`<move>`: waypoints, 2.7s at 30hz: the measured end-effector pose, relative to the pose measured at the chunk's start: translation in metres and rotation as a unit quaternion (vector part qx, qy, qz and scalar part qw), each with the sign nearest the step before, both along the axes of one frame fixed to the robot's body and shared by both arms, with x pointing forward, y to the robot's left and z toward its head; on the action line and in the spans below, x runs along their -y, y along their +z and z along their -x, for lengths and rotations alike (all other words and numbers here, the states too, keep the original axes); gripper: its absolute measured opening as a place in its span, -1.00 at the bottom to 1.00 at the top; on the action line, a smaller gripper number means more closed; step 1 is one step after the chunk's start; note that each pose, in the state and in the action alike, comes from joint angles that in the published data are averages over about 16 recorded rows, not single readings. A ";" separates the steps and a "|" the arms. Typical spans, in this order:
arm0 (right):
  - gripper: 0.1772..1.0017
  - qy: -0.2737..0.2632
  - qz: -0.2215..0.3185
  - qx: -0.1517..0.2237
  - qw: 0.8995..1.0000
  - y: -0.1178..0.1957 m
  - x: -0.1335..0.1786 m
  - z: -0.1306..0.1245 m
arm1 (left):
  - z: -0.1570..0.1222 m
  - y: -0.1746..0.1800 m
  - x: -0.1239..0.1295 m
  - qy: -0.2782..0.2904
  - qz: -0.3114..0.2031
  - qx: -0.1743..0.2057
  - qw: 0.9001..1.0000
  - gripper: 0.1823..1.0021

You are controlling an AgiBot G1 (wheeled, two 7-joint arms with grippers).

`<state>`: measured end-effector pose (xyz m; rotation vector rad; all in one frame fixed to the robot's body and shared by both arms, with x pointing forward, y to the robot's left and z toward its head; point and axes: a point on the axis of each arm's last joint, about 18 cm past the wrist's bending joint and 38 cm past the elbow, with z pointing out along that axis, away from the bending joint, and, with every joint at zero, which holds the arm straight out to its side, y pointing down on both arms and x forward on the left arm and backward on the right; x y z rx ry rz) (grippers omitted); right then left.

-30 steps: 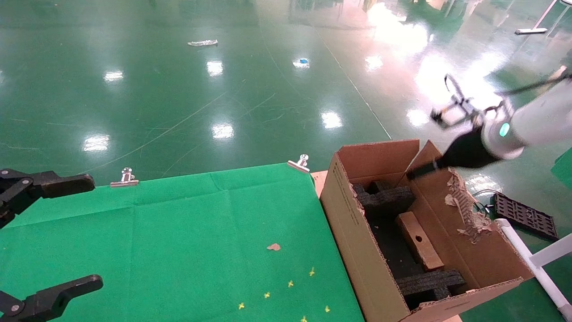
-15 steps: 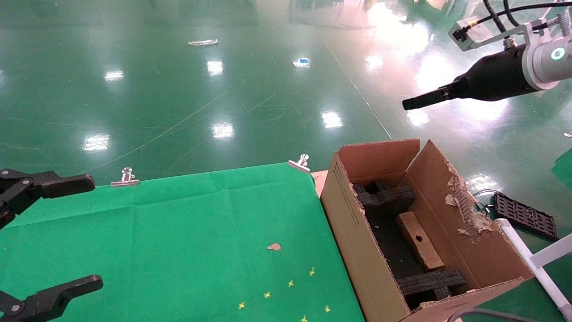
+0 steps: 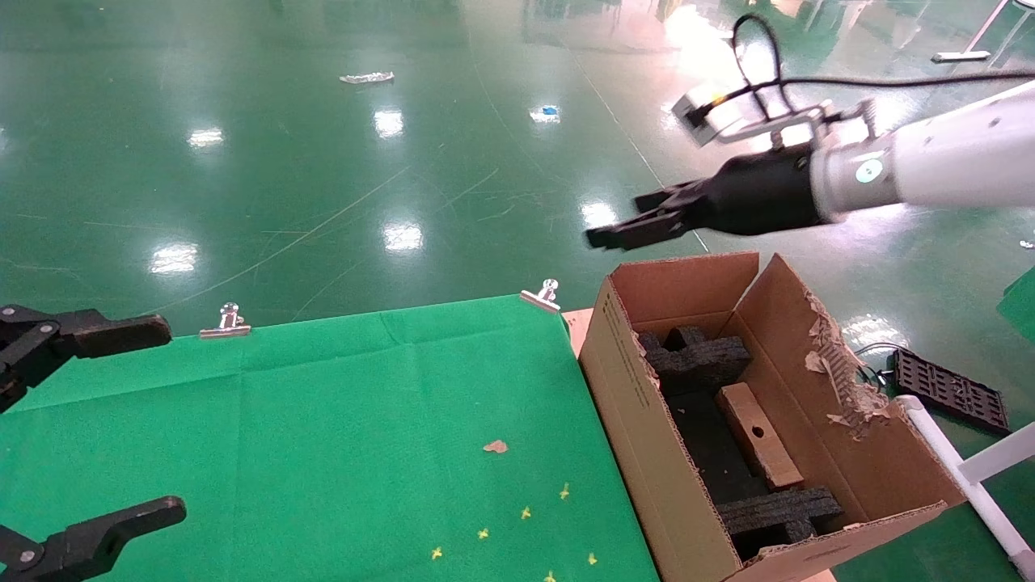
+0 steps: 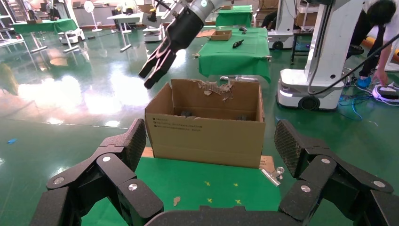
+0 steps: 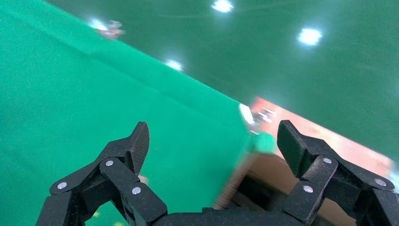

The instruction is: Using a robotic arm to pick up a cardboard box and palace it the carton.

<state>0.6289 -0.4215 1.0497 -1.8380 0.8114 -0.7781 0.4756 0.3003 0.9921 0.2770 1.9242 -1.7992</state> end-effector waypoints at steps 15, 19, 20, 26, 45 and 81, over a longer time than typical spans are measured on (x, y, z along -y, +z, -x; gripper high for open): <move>1.00 0.179 -0.035 0.050 0.982 -0.035 -0.070 0.026 | 0.000 0.000 0.000 0.000 0.000 0.000 1.000 1.00; 1.00 0.220 -0.043 0.070 0.972 -0.040 -0.083 0.039 | 0.000 0.000 0.000 0.000 0.000 0.000 1.000 1.00; 1.00 0.229 -0.045 0.075 0.969 -0.041 -0.086 0.042 | 0.000 0.000 0.000 0.000 0.000 0.000 1.000 1.00; 1.00 0.282 -0.054 0.109 0.952 -0.047 -0.100 0.066 | 0.000 0.000 0.000 0.000 0.000 0.000 1.000 1.00; 1.00 0.400 -0.050 0.220 0.888 -0.057 -0.119 0.150 | 0.000 0.000 0.000 0.000 0.000 0.000 1.000 1.00; 1.00 0.404 -0.048 0.226 0.885 -0.058 -0.119 0.154 | 0.000 0.000 0.000 0.000 0.000 0.000 1.000 1.00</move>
